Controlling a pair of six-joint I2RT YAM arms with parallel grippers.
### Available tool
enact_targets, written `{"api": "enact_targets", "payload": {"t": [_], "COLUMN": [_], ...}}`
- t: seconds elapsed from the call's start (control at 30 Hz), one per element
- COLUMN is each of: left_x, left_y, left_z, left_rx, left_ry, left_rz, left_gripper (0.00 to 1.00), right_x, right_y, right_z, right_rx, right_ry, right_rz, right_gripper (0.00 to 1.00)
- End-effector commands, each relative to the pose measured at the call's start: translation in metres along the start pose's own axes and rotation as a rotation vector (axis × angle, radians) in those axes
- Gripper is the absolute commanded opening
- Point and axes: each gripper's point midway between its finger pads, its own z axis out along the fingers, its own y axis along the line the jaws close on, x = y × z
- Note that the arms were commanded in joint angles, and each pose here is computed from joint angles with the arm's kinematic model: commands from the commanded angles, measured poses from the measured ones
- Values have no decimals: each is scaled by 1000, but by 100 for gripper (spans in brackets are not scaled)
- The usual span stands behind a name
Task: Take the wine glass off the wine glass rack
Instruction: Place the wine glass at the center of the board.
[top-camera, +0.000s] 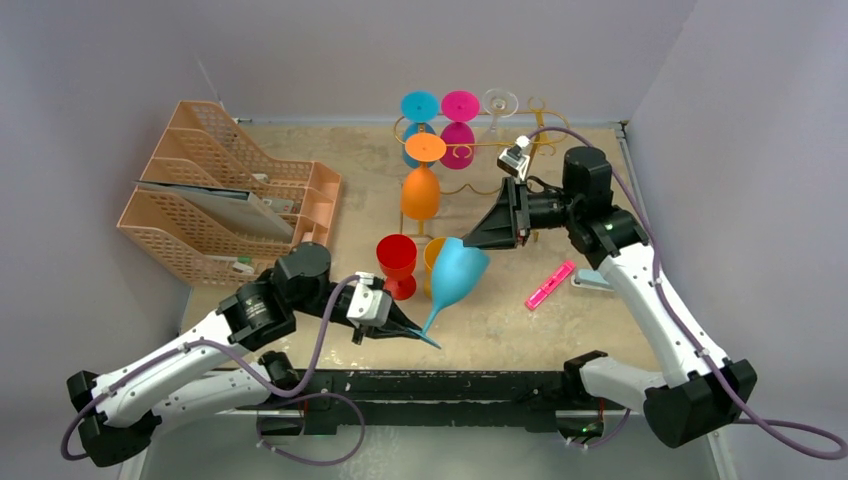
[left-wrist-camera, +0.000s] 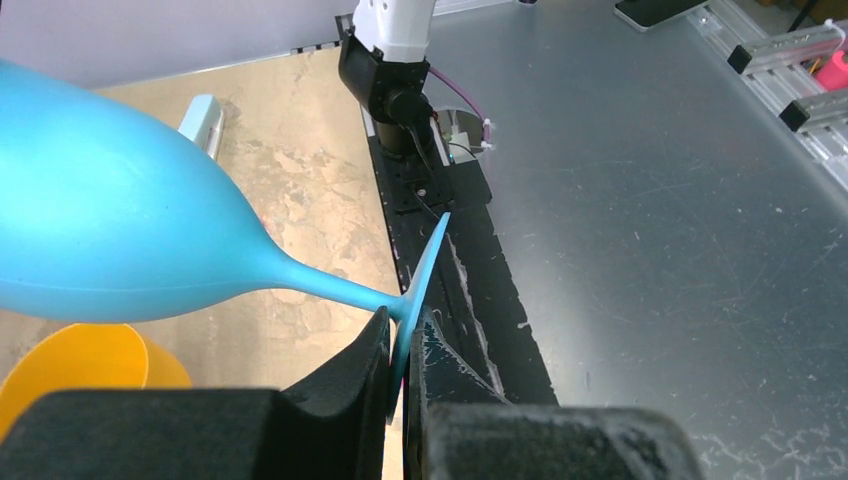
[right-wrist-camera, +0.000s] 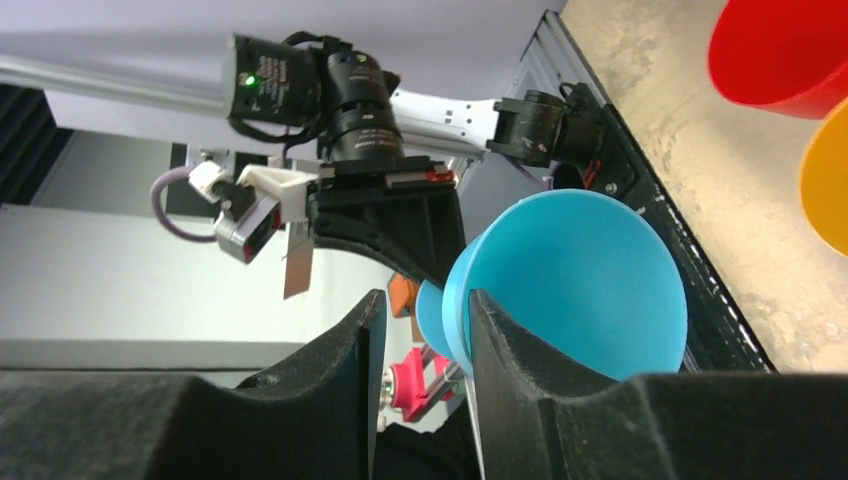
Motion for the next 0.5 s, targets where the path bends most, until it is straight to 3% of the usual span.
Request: {"api": "enact_targets", "payload": {"t": [0.0, 0.47], "left_x": [-7, -28], "left_y": [-1, 10], "left_z": [-9, -2], "left_rx": [-21, -11], "left_ry": [7, -24], "left_rz": [25, 99], "left_gripper": [0, 0], "right_x": [27, 48], "right_y": [37, 45], "right_z": [-14, -21], "right_rx": [-95, -146], "right_ry": [125, 176], "right_rz": [-135, -178], "right_gripper": [35, 34]}}
